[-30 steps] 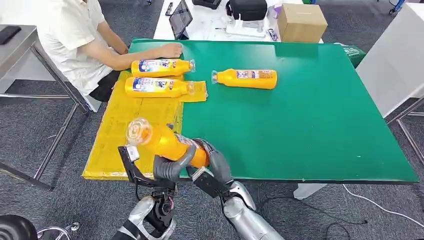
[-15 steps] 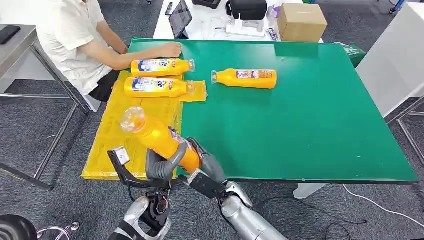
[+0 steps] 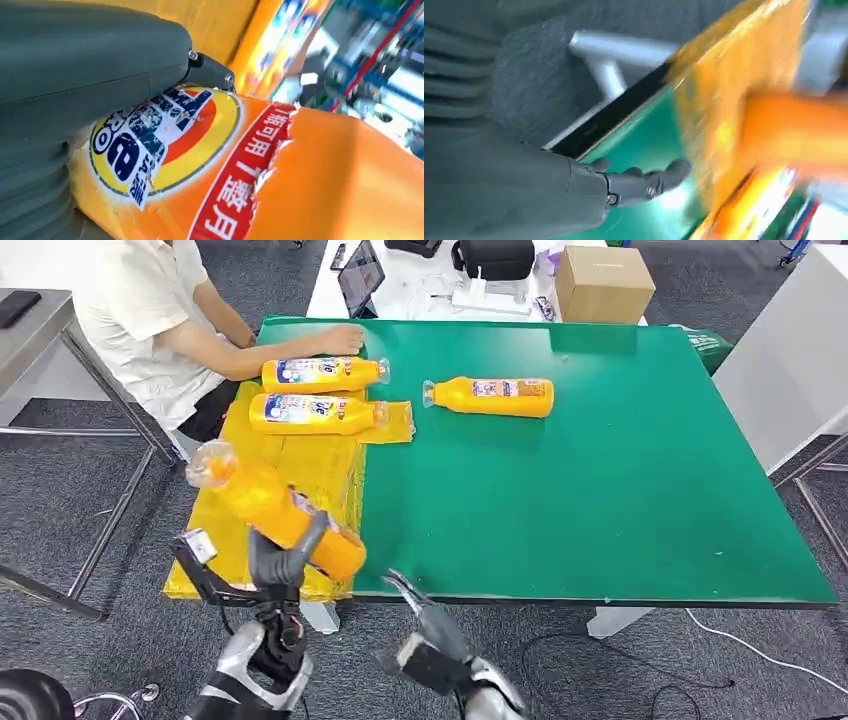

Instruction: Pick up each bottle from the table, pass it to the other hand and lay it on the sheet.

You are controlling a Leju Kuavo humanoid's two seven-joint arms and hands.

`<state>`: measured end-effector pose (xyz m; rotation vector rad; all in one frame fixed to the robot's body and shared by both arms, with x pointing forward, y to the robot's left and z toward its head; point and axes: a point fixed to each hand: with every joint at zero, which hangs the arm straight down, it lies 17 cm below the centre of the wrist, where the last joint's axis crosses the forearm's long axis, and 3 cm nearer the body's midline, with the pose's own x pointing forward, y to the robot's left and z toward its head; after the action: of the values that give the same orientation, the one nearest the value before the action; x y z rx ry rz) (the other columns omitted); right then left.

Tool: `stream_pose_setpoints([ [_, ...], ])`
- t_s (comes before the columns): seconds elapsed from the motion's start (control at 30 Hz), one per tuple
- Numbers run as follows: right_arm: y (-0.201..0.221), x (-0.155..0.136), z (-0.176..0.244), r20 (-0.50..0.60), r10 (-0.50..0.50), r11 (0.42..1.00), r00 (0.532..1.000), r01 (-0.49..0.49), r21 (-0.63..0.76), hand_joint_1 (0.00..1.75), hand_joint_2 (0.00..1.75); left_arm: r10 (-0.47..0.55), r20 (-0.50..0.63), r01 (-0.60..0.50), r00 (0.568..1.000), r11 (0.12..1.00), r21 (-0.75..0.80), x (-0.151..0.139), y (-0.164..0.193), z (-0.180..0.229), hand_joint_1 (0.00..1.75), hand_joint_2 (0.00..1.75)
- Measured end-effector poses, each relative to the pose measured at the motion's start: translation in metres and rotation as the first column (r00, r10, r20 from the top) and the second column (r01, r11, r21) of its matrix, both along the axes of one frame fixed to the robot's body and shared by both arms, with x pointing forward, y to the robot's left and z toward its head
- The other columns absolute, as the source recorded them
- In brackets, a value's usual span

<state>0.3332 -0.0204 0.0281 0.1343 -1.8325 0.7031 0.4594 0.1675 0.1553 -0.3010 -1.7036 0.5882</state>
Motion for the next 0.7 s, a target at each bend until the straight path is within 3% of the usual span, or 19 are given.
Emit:
stream_pose_setpoints([
  [0.17,-0.036,0.007,-0.003,0.036,-0.105,0.994,0.994,0.106,-0.03,0.0,0.0,0.087,0.017,-0.089,0.996,0.972,0.219,0.007,0.022,0.0,1.75,1.75],
  [0.2,-0.041,0.008,-0.002,0.051,-0.127,0.991,0.991,0.129,-0.035,0.0,0.0,0.146,0.034,-0.149,0.989,0.935,0.321,0.008,0.03,0.001,1.75,1.75],
  [0.27,-0.054,0.014,0.002,0.053,-0.179,0.984,0.982,0.18,-0.01,0.0,0.0,0.224,0.147,-0.268,0.963,0.785,0.559,0.008,0.041,0.014,1.75,1.75],
  [0.33,-0.068,0.021,0.007,0.071,-0.226,0.974,0.971,0.227,-0.002,0.0,0.0,0.204,0.236,-0.312,0.95,0.61,0.729,0.012,0.038,0.023,1.75,1.75],
  [0.5,-0.083,0.033,0.028,0.112,-0.274,0.962,0.955,0.272,0.032,0.0,0.0,0.176,0.228,-0.255,0.958,0.149,0.955,0.042,0.041,0.006,1.75,1.75],
  [0.57,-0.083,0.037,0.039,0.127,-0.275,0.961,0.953,0.27,0.051,0.0,0.0,0.202,0.159,-0.18,0.966,0.091,0.979,0.056,0.05,-0.011,1.75,1.75],
  [0.7,-0.087,0.042,0.05,0.143,-0.29,0.956,0.946,0.283,0.073,0.0,0.0,0.212,0.112,-0.128,0.971,0.061,0.99,0.066,0.056,-0.026,1.75,1.75],
])
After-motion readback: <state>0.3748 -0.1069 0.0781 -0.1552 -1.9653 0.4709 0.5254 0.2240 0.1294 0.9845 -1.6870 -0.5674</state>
